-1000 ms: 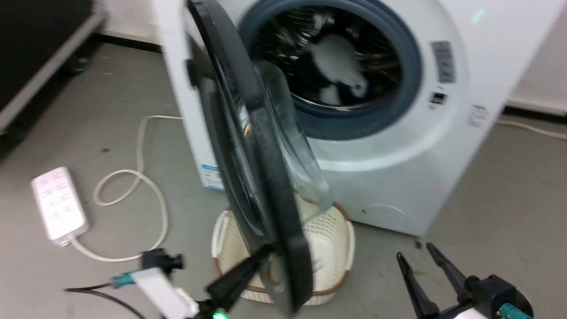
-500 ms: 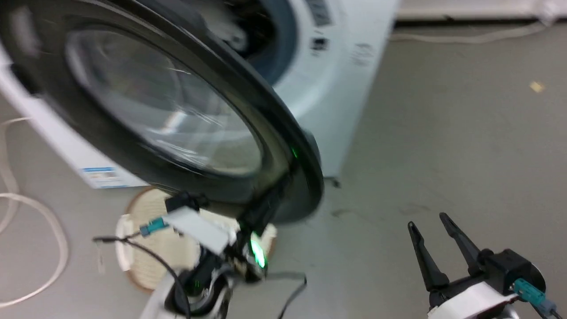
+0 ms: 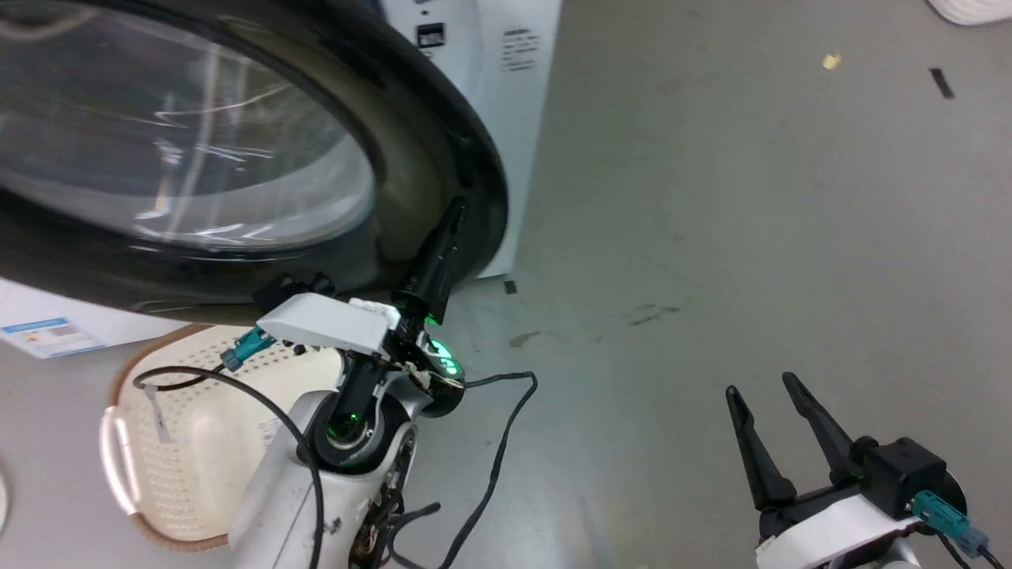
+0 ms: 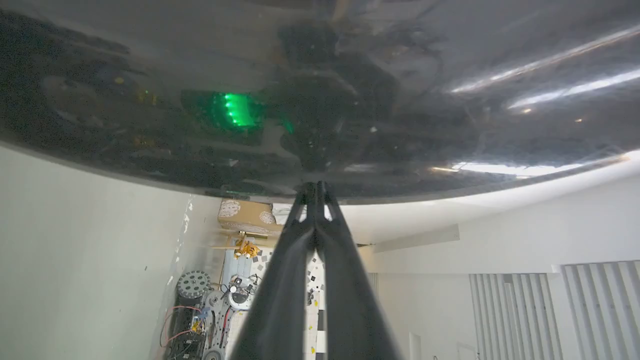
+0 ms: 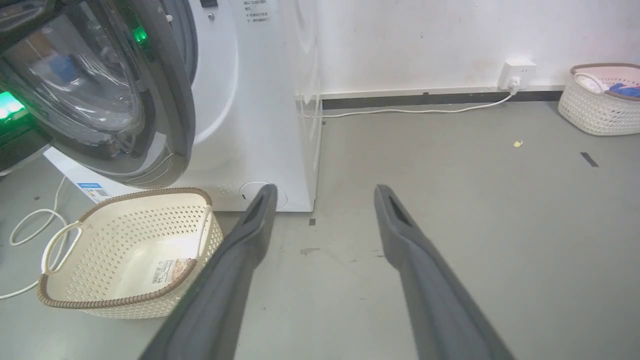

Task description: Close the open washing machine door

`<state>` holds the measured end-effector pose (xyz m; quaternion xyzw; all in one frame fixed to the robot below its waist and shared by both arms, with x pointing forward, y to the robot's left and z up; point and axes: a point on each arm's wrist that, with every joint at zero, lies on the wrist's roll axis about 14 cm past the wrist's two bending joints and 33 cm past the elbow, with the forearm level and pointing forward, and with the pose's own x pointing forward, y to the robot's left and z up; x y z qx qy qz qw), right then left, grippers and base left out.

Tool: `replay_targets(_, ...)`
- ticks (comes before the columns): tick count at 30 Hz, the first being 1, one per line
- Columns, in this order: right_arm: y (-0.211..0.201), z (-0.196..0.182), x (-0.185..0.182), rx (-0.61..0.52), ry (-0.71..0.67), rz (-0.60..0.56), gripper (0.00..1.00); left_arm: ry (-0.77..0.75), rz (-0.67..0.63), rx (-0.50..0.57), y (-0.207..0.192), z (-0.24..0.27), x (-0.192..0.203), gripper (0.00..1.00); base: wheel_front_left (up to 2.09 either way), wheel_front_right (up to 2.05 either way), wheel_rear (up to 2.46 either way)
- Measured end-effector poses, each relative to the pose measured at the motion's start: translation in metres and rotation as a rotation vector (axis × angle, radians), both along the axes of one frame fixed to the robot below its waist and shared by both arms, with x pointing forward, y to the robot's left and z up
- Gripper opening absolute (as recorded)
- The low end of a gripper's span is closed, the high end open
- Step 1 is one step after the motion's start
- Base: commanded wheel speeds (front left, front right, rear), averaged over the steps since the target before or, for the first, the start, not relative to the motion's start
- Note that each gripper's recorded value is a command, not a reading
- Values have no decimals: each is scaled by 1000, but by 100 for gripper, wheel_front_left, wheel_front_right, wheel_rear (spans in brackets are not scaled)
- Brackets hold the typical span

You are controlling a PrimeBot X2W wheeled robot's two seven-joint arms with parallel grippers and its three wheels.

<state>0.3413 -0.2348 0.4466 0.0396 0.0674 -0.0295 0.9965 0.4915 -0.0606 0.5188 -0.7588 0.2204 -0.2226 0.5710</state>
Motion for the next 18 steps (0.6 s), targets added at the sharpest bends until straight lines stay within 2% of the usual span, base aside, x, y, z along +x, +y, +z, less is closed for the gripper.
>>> replay_targets(6,20,12,15,16,-50,68,100,-64,48,69,28,7,-18,0,0,0,0)
replay_targets(10,36,21,20,27,-86,120,100,-150,89,200,54,9,-42,0,0,0,0)
replay_targets(11,39,23,20,29,-92,132,100,-172,109,242,62,9,-49,12,0,0,0)
replay_targets(12,43,25,20,31,-99,144,100,-191,138,295,73,7,-55,45,0,0,0)
replay_targets(13,47,27,20,31,-106,158,100,-205,173,352,86,4,-60,100,0,0,0)
replay_targets(18,67,39,22,39,-147,222,100,-352,367,741,154,-8,-85,100,0,0,0)
